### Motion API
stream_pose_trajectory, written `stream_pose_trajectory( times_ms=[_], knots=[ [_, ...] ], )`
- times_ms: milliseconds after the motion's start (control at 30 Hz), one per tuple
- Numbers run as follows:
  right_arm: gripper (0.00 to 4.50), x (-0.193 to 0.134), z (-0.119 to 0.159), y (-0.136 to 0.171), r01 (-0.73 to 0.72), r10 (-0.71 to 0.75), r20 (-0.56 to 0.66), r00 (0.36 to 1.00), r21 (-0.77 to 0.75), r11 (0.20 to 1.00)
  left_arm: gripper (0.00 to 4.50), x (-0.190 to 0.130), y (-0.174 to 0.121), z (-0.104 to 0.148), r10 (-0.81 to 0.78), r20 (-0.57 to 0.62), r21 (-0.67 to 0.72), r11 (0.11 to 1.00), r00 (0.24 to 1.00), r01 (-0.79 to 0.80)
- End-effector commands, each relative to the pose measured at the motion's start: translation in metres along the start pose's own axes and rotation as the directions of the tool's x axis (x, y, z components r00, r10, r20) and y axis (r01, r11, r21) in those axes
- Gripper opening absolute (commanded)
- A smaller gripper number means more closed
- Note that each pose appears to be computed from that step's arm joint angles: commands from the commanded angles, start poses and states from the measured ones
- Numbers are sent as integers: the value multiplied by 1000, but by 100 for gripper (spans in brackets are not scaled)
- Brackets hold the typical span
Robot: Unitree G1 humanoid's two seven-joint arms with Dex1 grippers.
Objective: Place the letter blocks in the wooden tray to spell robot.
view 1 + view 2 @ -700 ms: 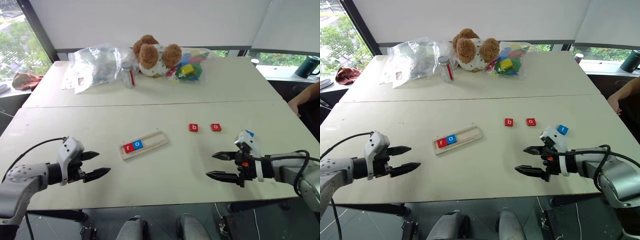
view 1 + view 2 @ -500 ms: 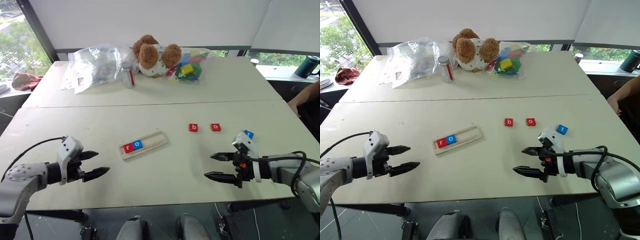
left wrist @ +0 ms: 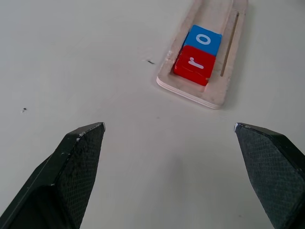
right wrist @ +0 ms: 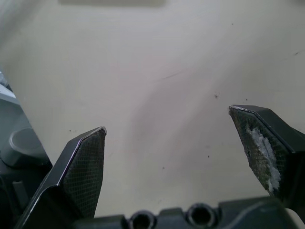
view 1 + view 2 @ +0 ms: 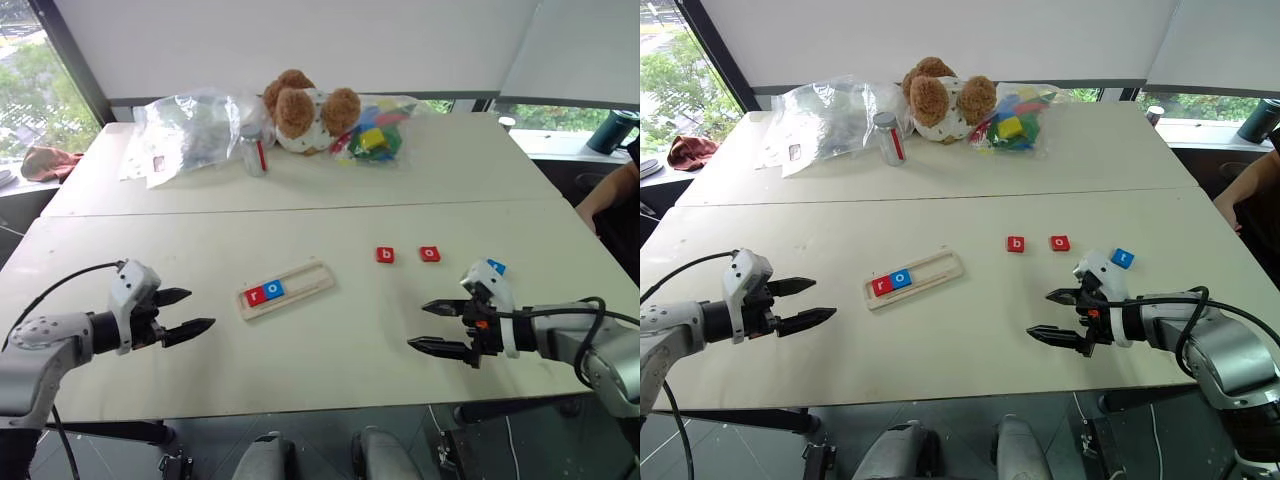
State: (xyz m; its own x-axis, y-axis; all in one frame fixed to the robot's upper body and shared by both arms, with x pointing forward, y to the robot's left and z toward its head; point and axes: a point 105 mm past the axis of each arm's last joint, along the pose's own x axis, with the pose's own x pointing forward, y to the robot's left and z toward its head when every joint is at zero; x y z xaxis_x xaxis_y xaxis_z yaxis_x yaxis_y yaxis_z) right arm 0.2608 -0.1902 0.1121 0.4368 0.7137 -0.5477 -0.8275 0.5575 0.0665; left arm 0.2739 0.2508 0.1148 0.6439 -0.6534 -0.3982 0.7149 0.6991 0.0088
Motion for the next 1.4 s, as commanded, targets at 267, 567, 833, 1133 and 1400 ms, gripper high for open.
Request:
stream_pose_trajectory(
  times_ms=[267, 567, 833, 1133, 1400],
  knots=[
    [447, 15, 49, 13, -73, 75, 42, 996, -63, 995, 450, 32, -2, 46, -206, -31, 284, 936, 978, 206],
    [447, 51, 70, 51, -105, 120, 87, 989, -160, 982, 450, 72, -14, 34, -292, -25, 327, 901, 956, 284],
    [447, 51, 67, 56, -107, 122, 81, 989, -165, 980, 450, 88, -16, 18, -298, -41, 336, 895, 954, 294],
    [447, 46, 63, 48, -68, 83, 83, 993, -169, 983, 450, 90, -16, -3, -297, -82, 309, 900, 951, 307],
    [450, 46, 63, 46, -57, 73, 88, 993, -167, 984, 396, 92, -16, -18, -293, -114, 307, 899, 949, 314]
  ],
)
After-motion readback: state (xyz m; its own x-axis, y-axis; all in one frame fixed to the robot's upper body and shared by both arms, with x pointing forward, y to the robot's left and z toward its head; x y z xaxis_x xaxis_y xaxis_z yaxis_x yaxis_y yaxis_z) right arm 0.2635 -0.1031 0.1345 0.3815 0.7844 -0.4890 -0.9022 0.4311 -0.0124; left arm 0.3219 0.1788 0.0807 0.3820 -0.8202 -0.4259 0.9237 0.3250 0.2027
